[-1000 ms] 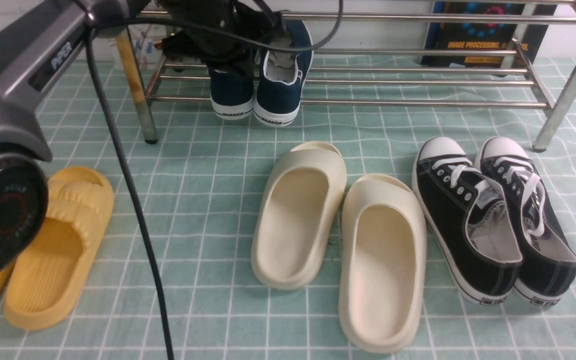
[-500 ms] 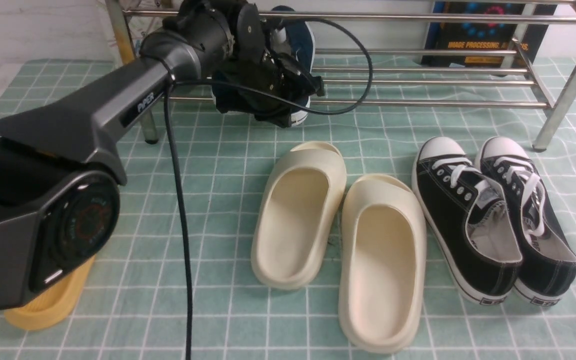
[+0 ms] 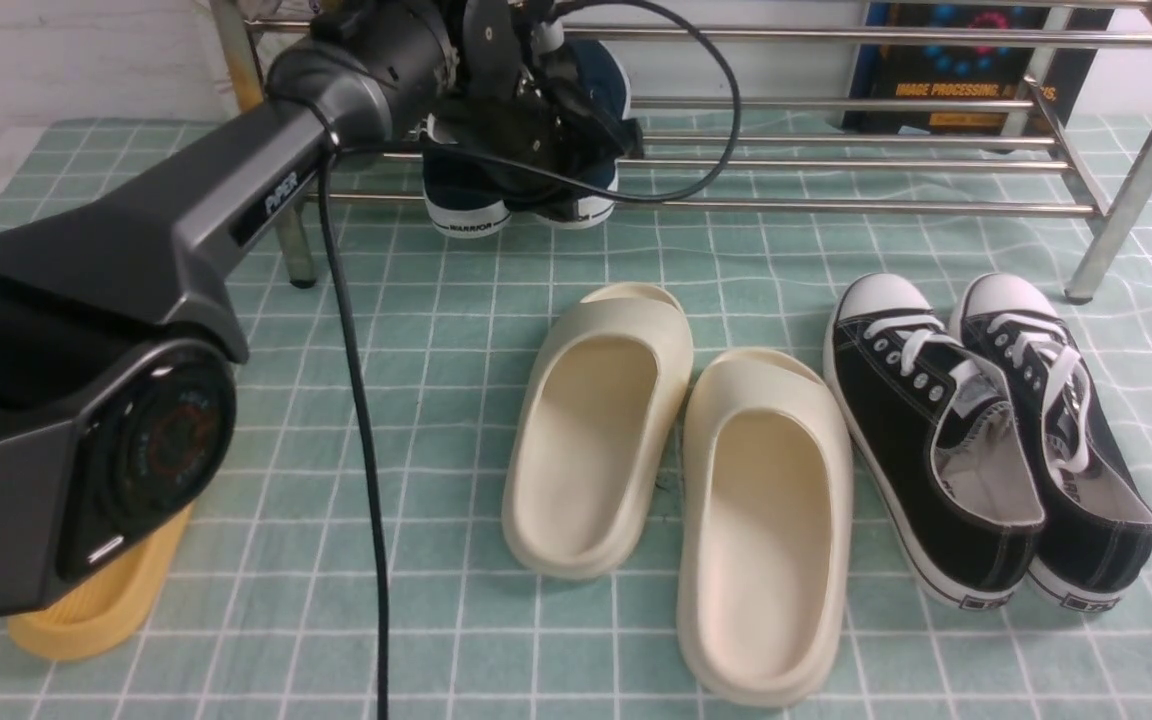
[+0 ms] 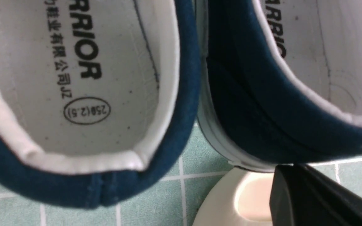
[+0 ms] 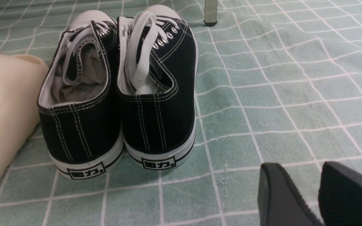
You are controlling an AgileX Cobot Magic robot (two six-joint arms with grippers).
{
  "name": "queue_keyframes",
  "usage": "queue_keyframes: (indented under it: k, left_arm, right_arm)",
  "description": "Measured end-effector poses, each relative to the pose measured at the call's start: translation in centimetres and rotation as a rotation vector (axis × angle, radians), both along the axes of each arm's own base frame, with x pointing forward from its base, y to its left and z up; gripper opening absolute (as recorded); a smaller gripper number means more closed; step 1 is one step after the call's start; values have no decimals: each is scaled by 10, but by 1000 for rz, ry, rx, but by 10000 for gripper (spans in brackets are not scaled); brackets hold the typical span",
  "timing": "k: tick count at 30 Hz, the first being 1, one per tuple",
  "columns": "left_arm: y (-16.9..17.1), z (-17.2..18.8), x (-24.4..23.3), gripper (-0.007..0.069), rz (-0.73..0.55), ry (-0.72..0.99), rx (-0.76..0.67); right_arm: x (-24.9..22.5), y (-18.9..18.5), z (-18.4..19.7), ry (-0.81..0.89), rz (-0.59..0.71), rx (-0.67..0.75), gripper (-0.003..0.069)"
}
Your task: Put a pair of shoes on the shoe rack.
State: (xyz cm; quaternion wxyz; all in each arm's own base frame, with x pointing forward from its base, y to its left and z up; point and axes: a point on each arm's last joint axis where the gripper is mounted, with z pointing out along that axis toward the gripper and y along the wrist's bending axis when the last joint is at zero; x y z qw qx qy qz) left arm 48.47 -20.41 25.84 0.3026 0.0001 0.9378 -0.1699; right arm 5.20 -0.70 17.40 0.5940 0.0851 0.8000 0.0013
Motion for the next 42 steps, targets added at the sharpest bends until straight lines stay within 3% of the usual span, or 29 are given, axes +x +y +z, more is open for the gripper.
queue_keyframes:
  k: [6, 9, 13, 16, 21, 24, 28, 34, 42]
  left_arm:
    - [3, 10, -6, 85, -5, 21, 24]
    - [11, 38, -19, 197, -8, 6, 58]
    - [27, 90, -45, 264, -1, -34, 111]
    - [40, 129, -69, 265, 12, -76, 136]
    - [87, 238, -161, 190, 77, -270, 157]
    - [112, 271, -213, 142, 107, -359, 152]
    - [137, 269, -274, 83, 126, -355, 142]
    - [169, 211, -357, -6, 149, -345, 89]
    - [205, 140, -446, -13, 226, -489, -73]
  right_arm:
    - [0, 0, 0, 0, 0, 0, 239]
    - [0, 0, 0, 0, 0, 0, 239]
    - [0, 0, 0, 0, 0, 0, 239]
    - [0, 0, 0, 0, 0, 0, 239]
    - [0, 0, 0, 0, 0, 0, 239]
    - [0, 0, 0, 0, 0, 0, 239]
    - [0, 0, 0, 0, 0, 0, 239]
    - [0, 0, 0, 0, 0, 0, 239]
    - [0, 0, 0, 0, 0, 0, 239]
